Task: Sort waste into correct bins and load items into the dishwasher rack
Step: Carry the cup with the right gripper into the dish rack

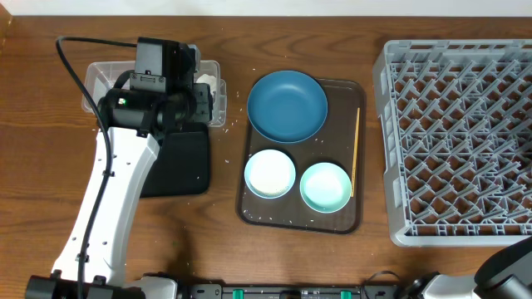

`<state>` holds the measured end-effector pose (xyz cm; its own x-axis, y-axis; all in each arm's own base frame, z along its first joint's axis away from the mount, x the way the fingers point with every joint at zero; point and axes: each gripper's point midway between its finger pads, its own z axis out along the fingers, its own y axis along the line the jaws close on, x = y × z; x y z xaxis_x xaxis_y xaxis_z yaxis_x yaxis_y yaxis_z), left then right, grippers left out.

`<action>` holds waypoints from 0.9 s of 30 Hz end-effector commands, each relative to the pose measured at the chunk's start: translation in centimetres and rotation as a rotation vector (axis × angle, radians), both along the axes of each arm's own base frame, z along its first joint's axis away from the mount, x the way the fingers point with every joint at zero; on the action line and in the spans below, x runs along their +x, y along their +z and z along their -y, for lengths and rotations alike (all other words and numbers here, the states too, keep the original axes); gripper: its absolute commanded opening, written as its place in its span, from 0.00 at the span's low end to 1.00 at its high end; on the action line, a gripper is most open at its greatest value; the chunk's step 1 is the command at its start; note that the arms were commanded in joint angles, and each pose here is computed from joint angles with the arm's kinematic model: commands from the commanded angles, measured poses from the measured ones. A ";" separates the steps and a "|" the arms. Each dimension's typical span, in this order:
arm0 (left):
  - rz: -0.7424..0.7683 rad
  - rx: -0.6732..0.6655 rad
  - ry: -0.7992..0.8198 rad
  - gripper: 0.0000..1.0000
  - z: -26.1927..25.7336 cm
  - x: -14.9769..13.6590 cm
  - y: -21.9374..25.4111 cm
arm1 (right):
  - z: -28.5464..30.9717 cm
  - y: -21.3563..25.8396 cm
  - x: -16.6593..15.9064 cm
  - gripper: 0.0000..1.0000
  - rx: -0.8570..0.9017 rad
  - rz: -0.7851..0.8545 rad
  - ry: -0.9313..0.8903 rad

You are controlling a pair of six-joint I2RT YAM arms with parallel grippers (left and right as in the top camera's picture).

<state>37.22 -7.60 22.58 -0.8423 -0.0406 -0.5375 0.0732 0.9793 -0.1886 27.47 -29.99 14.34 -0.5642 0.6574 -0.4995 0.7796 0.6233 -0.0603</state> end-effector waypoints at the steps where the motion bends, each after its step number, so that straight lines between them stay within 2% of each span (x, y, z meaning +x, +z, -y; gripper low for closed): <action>1: 0.003 0.022 -0.002 0.34 -0.4 0.0 0.0 | 0.0 -2.3 0.7 0.04 0.063 -0.001 0.003; 3: 0.003 0.022 -0.002 0.34 -0.4 0.0 0.0 | -0.3 -2.7 1.5 0.07 0.088 0.025 0.023; 5: 0.003 0.022 -0.002 0.34 -0.4 0.0 0.0 | -0.5 -2.8 1.9 0.17 0.105 0.044 0.036; 8: 0.002 0.022 -0.002 0.34 -0.4 0.0 0.0 | -0.4 -2.7 2.2 0.21 0.103 0.055 0.041; 16: 0.002 0.022 -0.002 0.34 -0.4 0.0 0.0 | -0.6 -2.4 2.6 0.13 0.114 0.076 0.054; 27: -0.006 0.023 -0.001 0.34 -0.4 -0.2 -0.2 | -0.8 -1.7 3.0 0.15 0.123 0.095 0.065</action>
<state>37.13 -7.59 22.53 -0.8445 -0.0399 -0.5341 0.0727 0.9795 -0.1881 29.92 -29.53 11.95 -0.5720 0.6762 -0.4642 0.7418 0.6680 0.0590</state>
